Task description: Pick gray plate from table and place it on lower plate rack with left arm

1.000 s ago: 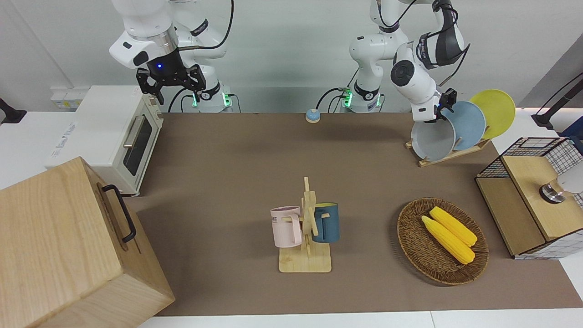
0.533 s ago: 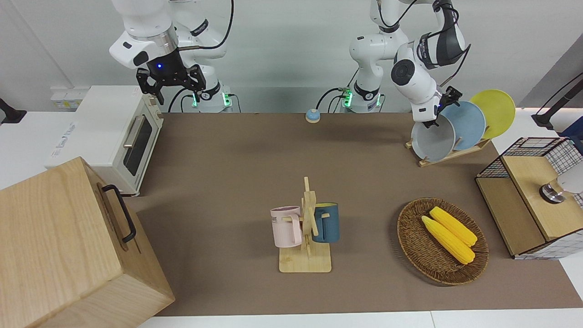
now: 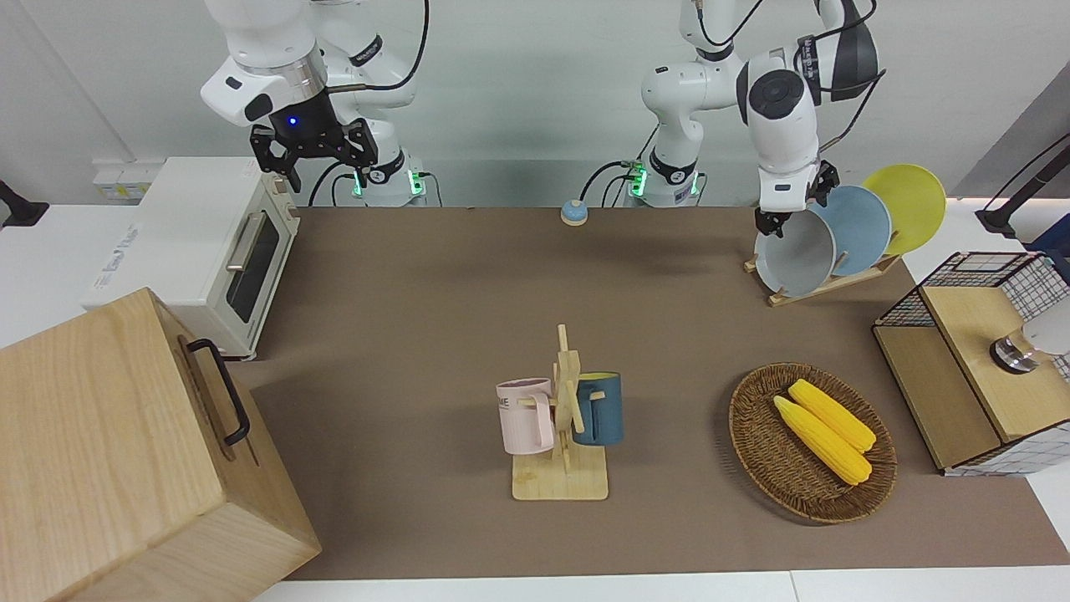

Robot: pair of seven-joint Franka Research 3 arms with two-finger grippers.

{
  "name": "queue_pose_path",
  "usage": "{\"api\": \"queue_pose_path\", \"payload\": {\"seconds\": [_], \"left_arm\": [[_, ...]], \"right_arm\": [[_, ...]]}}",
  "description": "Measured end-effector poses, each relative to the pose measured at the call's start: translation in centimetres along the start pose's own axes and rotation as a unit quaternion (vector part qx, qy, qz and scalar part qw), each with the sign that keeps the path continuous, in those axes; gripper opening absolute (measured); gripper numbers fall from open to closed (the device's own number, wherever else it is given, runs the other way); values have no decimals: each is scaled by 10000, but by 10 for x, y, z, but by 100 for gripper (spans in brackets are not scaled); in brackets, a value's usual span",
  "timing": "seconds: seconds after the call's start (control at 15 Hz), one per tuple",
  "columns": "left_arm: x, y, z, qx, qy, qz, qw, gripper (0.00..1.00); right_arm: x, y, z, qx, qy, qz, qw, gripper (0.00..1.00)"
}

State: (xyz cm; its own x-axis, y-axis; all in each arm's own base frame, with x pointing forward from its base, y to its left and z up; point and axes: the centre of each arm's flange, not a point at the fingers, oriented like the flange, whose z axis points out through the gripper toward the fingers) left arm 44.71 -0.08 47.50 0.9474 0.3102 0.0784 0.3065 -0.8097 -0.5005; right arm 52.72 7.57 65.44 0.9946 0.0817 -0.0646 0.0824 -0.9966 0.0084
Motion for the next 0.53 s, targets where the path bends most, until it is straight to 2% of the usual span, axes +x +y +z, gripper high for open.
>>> {"api": "queue_pose_path", "payload": {"seconds": [0.13,0.2,0.27,0.33,0.53], "left_arm": [[3,-3,-20,-413,-140,278,9987,100],[6,-7,-36,-778,-234,491,9955,100],[7,-9,-47,-1064,-282,610,9921,100],[9,-10,-64,-1449,-305,729,9863,100],[10,-8,-93,-1997,-172,994,9747,100]], "right_arm": [[0,0,0,0,0,0,10000,99],[0,0,0,0,0,0,10000,99],[0,0,0,0,0,0,10000,99],[0,0,0,0,0,0,10000,99],[0,0,0,0,0,0,10000,99]]}}
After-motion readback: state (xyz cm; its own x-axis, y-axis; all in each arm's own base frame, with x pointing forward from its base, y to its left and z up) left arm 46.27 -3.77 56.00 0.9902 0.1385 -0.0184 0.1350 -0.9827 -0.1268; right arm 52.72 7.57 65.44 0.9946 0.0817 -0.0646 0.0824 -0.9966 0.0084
